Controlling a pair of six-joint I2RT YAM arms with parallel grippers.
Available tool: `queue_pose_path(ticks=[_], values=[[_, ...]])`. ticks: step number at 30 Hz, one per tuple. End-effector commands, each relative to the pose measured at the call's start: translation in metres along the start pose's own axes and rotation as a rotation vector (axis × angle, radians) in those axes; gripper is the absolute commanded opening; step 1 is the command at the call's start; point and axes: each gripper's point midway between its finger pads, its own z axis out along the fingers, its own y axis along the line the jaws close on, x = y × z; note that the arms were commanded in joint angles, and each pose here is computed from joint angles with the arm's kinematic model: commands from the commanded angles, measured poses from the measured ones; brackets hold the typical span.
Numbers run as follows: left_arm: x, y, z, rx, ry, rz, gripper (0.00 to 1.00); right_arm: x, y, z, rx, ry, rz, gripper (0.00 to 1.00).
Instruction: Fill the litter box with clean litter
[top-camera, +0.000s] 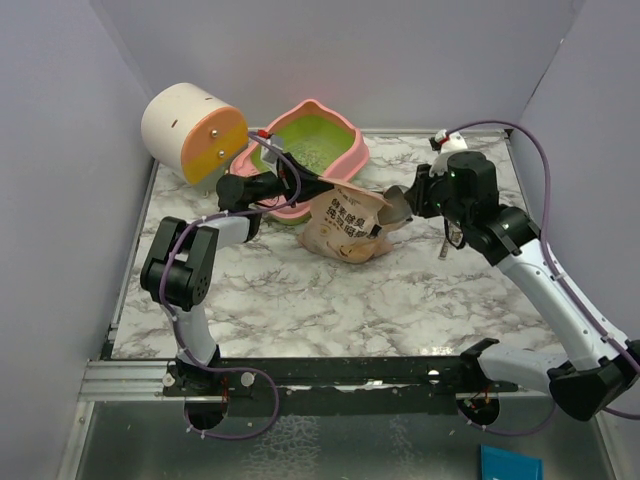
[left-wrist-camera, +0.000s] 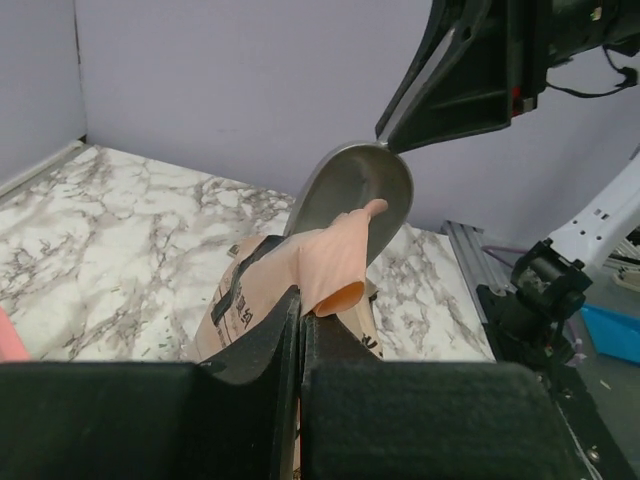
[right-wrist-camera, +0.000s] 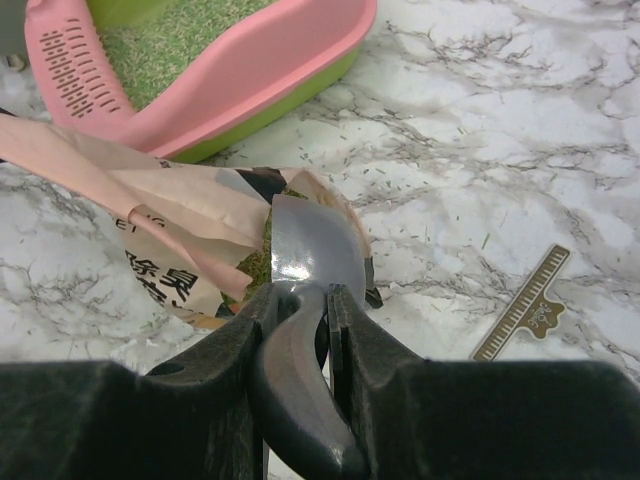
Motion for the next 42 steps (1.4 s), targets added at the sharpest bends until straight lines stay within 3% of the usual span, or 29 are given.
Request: queue_pose_path(ticks=[1, 17, 42], values=[[-0.018, -0.027, -0.001, 0.094, -0.018, 0.059, 0.0, 0.005, 0.012, 0.015, -0.05, 0.004, 0.019, 0.01], [-0.021, -0.034, -0.007, 0.037, -0.035, 0.1, 0.0, 0.064, 0.019, 0.071, -0.075, 0.146, 0.029, 0.01], [-0.008, -0.03, 0.0, 0.004, -0.018, 0.078, 0.0, 0.171, 0.039, 0.106, -0.199, 0.385, 0.086, 0.01]])
